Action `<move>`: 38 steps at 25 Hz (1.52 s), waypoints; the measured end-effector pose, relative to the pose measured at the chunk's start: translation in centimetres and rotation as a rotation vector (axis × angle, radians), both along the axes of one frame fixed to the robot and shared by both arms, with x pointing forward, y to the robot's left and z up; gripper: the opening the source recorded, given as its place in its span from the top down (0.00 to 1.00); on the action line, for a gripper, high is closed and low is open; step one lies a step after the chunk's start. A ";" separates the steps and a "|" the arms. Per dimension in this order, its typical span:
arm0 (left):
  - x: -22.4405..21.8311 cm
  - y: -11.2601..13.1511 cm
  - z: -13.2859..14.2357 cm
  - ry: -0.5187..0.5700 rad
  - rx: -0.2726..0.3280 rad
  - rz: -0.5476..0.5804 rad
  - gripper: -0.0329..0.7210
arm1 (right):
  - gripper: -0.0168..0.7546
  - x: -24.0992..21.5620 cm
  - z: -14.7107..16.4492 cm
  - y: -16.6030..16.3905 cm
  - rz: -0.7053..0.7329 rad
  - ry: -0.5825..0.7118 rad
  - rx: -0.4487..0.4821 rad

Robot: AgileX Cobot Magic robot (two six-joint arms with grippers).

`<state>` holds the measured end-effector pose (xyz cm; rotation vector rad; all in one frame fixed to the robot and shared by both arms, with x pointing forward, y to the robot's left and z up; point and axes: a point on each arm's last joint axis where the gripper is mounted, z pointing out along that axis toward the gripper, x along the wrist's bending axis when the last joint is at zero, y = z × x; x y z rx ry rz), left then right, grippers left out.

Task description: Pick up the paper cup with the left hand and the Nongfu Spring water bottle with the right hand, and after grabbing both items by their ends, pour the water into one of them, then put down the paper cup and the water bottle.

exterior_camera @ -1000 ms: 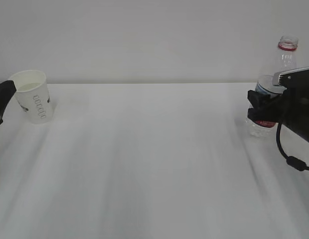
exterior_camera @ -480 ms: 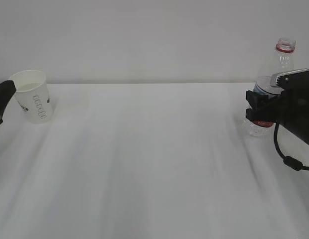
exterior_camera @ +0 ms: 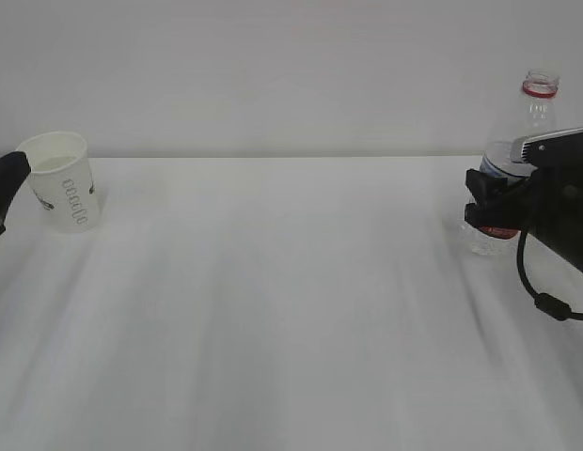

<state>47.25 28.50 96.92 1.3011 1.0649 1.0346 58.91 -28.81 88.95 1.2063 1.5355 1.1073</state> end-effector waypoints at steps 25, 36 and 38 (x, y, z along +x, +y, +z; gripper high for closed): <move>0.0 0.0 0.0 0.000 0.000 0.000 0.23 | 0.13 0.1 -0.9 0.2 0.013 -0.022 0.042; 0.0 0.0 0.0 0.000 0.000 -0.001 0.23 | 0.13 -2.0 -1.8 0.3 0.018 -0.006 0.081; 0.0 0.0 0.0 0.000 0.001 -0.002 0.23 | 0.13 -2.5 -1.8 0.3 0.017 0.006 0.083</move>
